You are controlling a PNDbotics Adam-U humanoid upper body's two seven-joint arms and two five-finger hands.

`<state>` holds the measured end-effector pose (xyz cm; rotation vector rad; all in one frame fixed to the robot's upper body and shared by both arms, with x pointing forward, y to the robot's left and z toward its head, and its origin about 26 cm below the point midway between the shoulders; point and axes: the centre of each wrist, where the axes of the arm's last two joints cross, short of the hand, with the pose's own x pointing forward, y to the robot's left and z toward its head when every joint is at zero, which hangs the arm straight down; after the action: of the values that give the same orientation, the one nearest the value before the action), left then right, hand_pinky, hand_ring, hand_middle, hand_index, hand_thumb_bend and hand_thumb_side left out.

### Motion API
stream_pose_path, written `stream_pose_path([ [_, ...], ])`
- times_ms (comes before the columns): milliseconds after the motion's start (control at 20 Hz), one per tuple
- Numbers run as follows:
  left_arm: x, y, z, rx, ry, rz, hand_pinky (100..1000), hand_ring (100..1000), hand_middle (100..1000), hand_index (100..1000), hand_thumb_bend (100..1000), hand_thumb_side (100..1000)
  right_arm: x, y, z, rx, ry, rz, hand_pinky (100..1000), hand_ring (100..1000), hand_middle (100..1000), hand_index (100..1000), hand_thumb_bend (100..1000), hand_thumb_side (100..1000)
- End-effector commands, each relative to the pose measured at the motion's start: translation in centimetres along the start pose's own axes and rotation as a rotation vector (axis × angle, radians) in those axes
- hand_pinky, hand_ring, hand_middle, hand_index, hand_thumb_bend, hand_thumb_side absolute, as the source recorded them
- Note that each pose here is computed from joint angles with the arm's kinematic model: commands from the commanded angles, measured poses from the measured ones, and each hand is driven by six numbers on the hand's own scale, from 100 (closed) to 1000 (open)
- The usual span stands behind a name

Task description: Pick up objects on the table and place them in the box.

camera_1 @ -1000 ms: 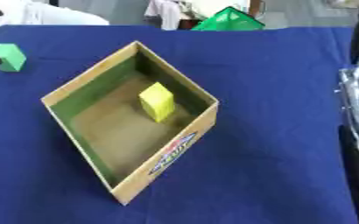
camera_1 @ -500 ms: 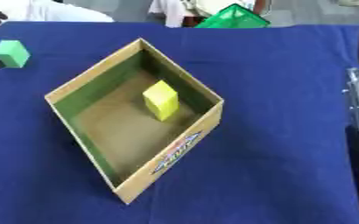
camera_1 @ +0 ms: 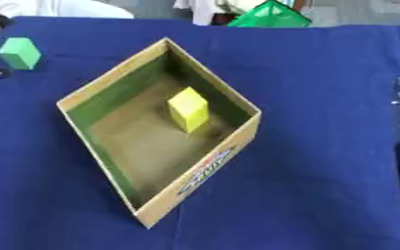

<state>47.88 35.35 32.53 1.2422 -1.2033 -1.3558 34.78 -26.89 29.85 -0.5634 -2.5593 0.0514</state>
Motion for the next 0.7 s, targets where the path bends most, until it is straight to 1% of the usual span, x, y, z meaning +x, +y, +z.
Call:
stream_pose_path([
  [50,-1.2,2.12,0.8,0.059,0.033,-0.017,840,903,870,956,482,100,0.7,-0.74,-0.97,-0.004,-0.038,0.01,806,826,685,816,161,1000],
  [400,-1.0,2.76,0.68,0.138,0.038,-0.017,829,894,861,945,421,100,0.73,-0.71,-1.1,0.0,-0.04,0.007,807,827,684,816,157,1000],
  [600,-1.02,3.04,0.64,0.163,0.054,-0.041,836,902,874,947,420,100,0.76,-0.69,-1.21,0.004,-0.042,0.006,807,827,684,816,156,1000],
  [700,-1.08,3.05,0.56,0.164,0.066,-0.048,830,898,870,944,405,100,0.8,-0.68,-1.28,0.006,-0.044,0.004,807,827,684,817,155,1000],
])
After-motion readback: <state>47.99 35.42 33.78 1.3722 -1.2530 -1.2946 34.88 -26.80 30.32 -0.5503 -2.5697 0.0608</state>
